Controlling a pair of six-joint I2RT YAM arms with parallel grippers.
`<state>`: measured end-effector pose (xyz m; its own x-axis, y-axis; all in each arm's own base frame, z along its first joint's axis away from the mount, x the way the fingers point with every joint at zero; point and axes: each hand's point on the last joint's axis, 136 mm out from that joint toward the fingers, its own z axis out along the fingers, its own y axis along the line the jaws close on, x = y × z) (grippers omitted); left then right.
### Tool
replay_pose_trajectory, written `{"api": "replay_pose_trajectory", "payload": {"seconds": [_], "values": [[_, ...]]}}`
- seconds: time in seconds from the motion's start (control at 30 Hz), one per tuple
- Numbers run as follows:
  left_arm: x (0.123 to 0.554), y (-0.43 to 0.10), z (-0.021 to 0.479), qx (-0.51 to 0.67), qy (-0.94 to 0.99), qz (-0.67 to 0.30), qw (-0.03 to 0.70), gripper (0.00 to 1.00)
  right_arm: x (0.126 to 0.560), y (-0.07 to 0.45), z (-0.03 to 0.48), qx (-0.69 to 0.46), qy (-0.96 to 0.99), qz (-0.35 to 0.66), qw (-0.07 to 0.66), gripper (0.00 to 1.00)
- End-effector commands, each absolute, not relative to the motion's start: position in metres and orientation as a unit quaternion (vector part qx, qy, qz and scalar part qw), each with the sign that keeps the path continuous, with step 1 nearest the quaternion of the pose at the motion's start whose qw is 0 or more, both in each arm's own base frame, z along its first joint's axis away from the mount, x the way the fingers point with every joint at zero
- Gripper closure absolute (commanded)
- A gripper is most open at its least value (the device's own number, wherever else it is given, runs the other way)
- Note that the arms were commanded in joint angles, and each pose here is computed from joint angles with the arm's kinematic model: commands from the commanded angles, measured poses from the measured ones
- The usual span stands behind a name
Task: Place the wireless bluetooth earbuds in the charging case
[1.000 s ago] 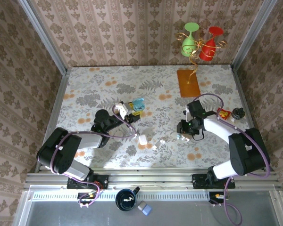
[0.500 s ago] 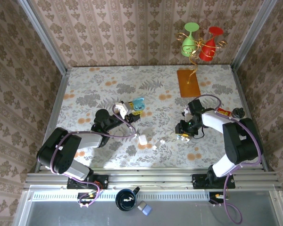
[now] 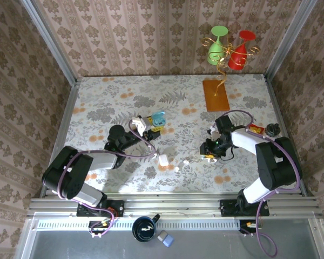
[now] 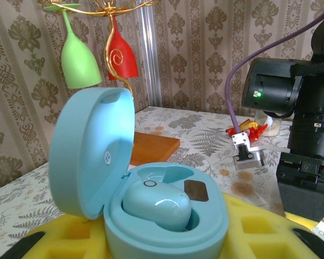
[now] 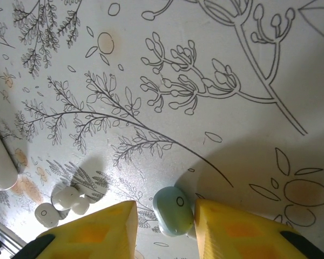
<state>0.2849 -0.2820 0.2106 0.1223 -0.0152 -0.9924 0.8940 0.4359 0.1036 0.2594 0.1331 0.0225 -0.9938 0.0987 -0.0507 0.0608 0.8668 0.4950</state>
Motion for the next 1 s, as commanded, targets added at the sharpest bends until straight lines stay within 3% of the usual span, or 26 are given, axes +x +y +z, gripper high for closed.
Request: {"api": "replay_pose_trajectory", "payload": {"seconds": [0.0,0.3,0.6,0.97], "values": [[0.286,-0.288,0.226,0.392,0.538,-0.368,0.649,0.82,0.255,0.136,0.025,0.041,0.963,0.263,0.033,0.65],[0.284,-0.287,0.226,0.391,0.538,-0.367,0.650,0.82,0.259,0.136,0.011,0.049,0.964,0.259,0.020,0.67],[0.284,-0.288,0.225,0.391,0.541,-0.368,0.647,0.82,0.258,0.133,0.009,0.054,0.966,0.250,0.027,0.76],[0.286,-0.298,0.215,0.406,0.545,-0.358,0.640,0.82,0.278,0.120,0.054,0.065,0.960,0.226,0.149,0.75]]}}
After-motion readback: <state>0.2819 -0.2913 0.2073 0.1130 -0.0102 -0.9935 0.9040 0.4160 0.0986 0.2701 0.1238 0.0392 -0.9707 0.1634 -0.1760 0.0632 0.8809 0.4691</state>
